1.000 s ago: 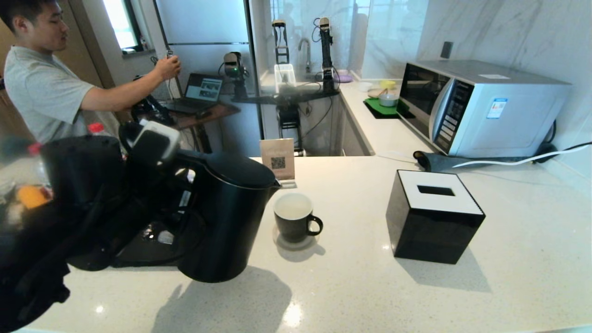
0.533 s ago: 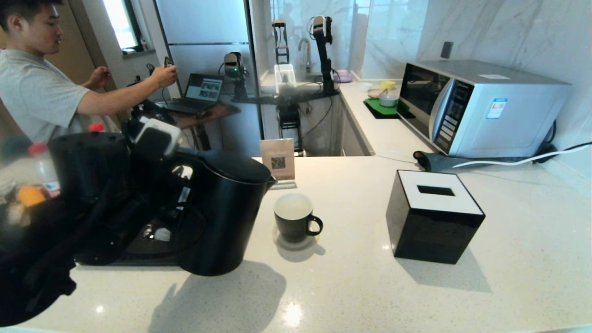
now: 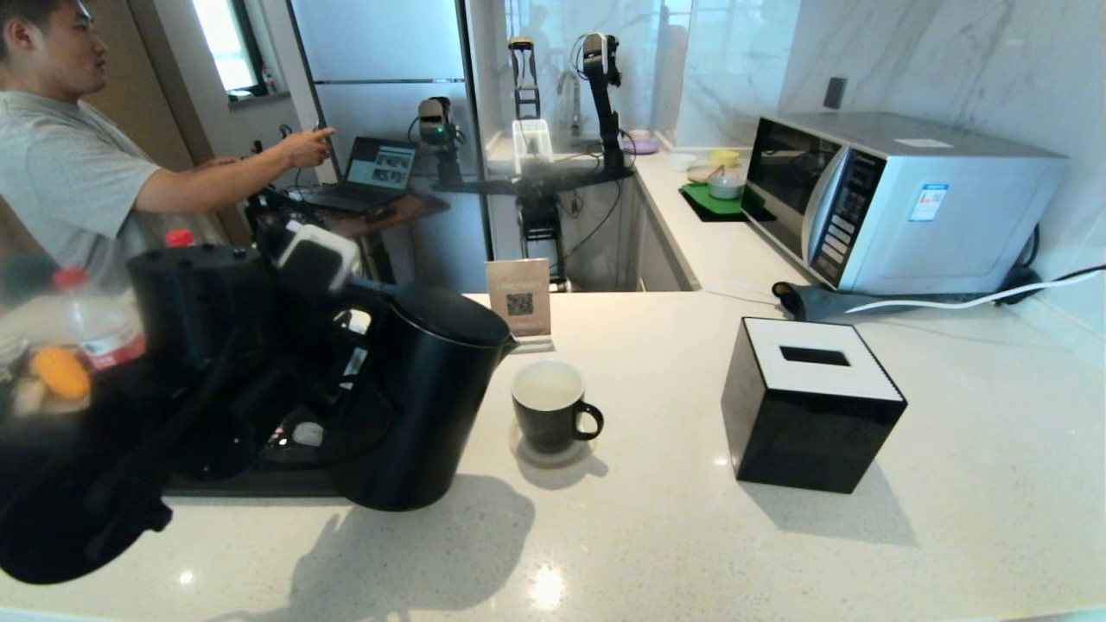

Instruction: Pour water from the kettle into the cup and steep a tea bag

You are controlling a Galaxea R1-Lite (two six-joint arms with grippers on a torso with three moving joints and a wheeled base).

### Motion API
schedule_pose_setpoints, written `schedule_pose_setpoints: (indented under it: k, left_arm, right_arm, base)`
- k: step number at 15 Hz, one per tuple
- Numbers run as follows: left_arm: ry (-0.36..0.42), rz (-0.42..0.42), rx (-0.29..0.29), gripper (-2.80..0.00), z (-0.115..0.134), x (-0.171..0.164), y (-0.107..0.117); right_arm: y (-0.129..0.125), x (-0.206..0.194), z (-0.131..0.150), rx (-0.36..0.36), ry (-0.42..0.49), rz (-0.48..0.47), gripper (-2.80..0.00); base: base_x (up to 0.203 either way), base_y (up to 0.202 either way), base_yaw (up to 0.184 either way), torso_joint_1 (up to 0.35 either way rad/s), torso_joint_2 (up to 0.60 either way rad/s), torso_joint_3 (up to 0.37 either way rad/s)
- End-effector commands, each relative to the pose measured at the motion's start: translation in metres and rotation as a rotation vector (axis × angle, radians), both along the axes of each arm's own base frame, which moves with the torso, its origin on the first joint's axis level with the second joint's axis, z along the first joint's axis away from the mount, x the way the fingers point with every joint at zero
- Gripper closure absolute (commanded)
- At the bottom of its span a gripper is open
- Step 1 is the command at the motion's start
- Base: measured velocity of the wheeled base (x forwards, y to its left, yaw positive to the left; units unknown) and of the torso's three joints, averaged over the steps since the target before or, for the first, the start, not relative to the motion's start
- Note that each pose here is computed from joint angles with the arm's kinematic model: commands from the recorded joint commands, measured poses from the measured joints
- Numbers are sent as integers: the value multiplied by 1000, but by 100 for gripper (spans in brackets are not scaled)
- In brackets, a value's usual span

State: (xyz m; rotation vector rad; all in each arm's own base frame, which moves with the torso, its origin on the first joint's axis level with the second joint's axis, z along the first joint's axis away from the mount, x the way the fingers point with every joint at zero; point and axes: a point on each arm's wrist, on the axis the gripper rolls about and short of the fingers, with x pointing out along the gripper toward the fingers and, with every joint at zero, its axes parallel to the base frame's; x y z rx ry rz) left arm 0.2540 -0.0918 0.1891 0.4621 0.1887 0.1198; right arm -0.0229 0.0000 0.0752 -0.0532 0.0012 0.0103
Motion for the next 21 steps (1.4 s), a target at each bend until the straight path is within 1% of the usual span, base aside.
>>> schedule_pose_setpoints:
  k: [1, 4, 6, 9, 11, 14, 21]
  left_arm:
    - [4, 3, 19, 0, -1, 7, -2]
    - [1, 3, 27, 0, -1, 16, -5]
    - [3, 19, 31, 0, -1, 20, -7]
    - [8, 27, 52, 0, -2, 24, -9]
    - [9, 27, 53, 0, -2, 27, -10]
    - [16, 22, 75, 0, -4, 29, -11]
    - [22, 17, 102, 0, -5, 33, -13]
  right_arm:
    - [0, 0, 0, 0, 2, 2, 0]
    - [0, 0, 0, 0, 2, 1, 0]
    - [0, 0, 0, 0, 2, 0, 0]
    - [0, 0, 0, 0, 2, 2, 0]
    - [0, 0, 0, 0, 2, 0, 0]
    - [0, 0, 0, 0, 2, 1, 0]
    - [0, 0, 0, 0, 2, 1, 0]
  base:
    - [0, 0, 0, 0, 0, 0]
    - [0, 0, 0, 0, 0, 0]
    - [0, 0, 0, 0, 0, 0]
    - [0, 0, 0, 0, 0, 0]
    - [0, 0, 0, 0, 0, 0]
    - [0, 0, 0, 0, 0, 0]
    - [0, 0, 0, 0, 0, 0]
